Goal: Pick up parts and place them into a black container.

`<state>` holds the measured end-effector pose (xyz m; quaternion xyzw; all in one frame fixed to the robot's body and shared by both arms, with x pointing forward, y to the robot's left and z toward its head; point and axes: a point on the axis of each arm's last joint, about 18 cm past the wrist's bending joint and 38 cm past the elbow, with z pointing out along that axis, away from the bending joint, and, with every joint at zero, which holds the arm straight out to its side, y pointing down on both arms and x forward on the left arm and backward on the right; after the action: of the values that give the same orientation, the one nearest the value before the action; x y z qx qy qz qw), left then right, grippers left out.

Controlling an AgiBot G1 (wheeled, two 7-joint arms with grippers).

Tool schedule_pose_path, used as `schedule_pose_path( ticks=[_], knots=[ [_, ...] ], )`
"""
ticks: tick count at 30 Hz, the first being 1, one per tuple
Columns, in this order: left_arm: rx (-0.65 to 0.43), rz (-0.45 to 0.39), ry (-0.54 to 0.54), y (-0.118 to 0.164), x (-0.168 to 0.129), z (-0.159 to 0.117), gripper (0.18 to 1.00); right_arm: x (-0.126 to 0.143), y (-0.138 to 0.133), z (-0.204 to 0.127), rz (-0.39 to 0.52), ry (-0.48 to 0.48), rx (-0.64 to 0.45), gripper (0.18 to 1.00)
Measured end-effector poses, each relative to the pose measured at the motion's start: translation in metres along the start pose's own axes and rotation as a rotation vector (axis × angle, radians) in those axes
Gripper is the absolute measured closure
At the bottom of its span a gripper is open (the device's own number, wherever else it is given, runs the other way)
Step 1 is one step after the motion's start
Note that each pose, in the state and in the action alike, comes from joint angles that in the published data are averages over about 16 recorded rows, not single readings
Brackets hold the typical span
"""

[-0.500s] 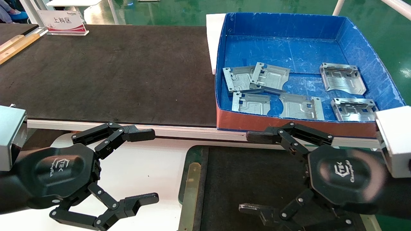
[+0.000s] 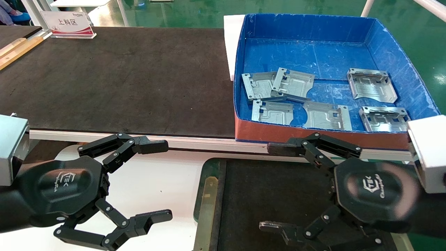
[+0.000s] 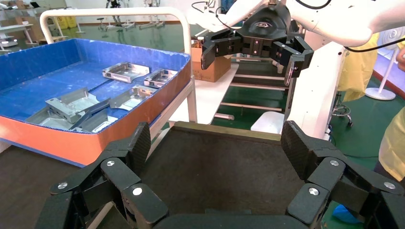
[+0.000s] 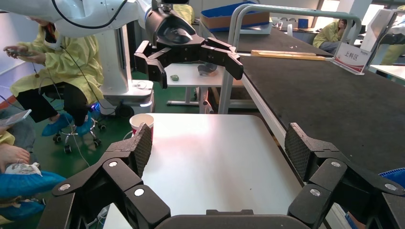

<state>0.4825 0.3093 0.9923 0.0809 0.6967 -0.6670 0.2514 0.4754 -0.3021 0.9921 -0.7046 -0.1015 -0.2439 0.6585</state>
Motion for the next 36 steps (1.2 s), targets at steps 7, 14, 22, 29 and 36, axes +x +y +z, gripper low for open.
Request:
schedule_pose_path(
  ticks=[7, 14, 22, 29, 36],
  knots=[
    [0.0, 0.0, 0.0, 0.0, 0.0, 0.0, 0.197, 0.0, 0.0, 0.0, 0.0, 0.0, 0.0, 0.178],
    [0.0, 0.0, 0.0, 0.0, 0.0, 0.0, 0.24, 0.0, 0.0, 0.0, 0.0, 0.0, 0.0, 0.178],
    [0.0, 0.0, 0.0, 0.0, 0.0, 0.0, 0.345, 0.0, 0.0, 0.0, 0.0, 0.0, 0.0, 0.178],
    [0.0, 0.0, 0.0, 0.0, 0.0, 0.0, 0.484, 0.0, 0.0, 0.0, 0.0, 0.0, 0.0, 0.178],
    [0.0, 0.0, 0.0, 0.0, 0.0, 0.0, 0.654, 0.0, 0.0, 0.0, 0.0, 0.0, 0.0, 0.178]
  ],
)
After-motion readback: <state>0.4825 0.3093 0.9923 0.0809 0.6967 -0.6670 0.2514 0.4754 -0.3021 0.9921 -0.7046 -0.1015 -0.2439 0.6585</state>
